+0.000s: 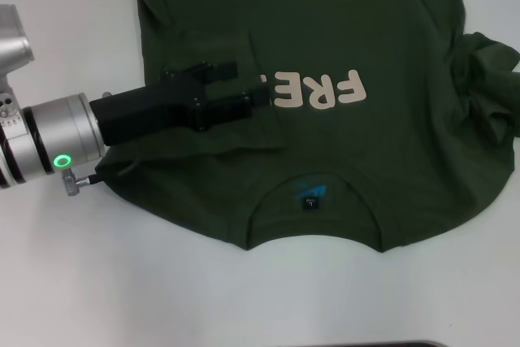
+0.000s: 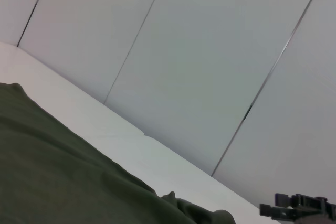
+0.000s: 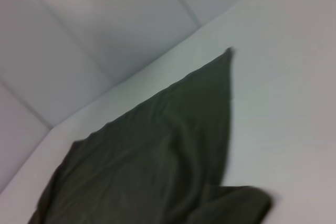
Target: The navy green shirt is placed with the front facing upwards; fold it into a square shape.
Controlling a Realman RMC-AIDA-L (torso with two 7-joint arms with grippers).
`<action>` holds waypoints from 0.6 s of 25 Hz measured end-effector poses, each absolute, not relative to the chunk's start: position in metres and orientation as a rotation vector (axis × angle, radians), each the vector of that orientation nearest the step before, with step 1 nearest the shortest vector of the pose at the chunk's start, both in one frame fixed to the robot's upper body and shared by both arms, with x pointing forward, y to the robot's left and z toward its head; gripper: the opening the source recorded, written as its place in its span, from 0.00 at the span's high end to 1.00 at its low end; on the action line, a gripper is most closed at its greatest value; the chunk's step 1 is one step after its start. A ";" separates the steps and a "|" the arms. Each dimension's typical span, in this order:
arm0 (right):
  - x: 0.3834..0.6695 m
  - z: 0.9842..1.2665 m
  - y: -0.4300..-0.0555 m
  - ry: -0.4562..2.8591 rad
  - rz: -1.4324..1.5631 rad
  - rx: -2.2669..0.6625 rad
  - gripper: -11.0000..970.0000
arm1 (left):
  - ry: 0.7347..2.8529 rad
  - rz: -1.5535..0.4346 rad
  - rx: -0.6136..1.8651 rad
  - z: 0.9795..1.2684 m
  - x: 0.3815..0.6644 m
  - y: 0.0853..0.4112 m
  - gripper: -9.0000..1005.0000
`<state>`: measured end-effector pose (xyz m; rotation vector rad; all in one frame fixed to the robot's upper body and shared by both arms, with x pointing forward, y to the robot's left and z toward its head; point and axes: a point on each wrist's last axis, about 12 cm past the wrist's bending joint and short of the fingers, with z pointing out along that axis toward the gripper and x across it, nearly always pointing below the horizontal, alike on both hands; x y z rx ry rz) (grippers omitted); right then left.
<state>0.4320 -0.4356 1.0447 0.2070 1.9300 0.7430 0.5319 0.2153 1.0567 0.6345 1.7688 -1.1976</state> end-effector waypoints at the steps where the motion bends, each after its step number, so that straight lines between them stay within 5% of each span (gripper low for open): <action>1: 0.437 1.046 -0.434 1.932 0.751 0.195 0.06 | 1.771 -1.199 0.633 1.057 0.532 0.216 0.13; 15: 0.485 1.068 -0.432 2.121 0.788 0.131 0.07 | 1.838 -1.197 0.591 1.058 0.538 0.224 0.13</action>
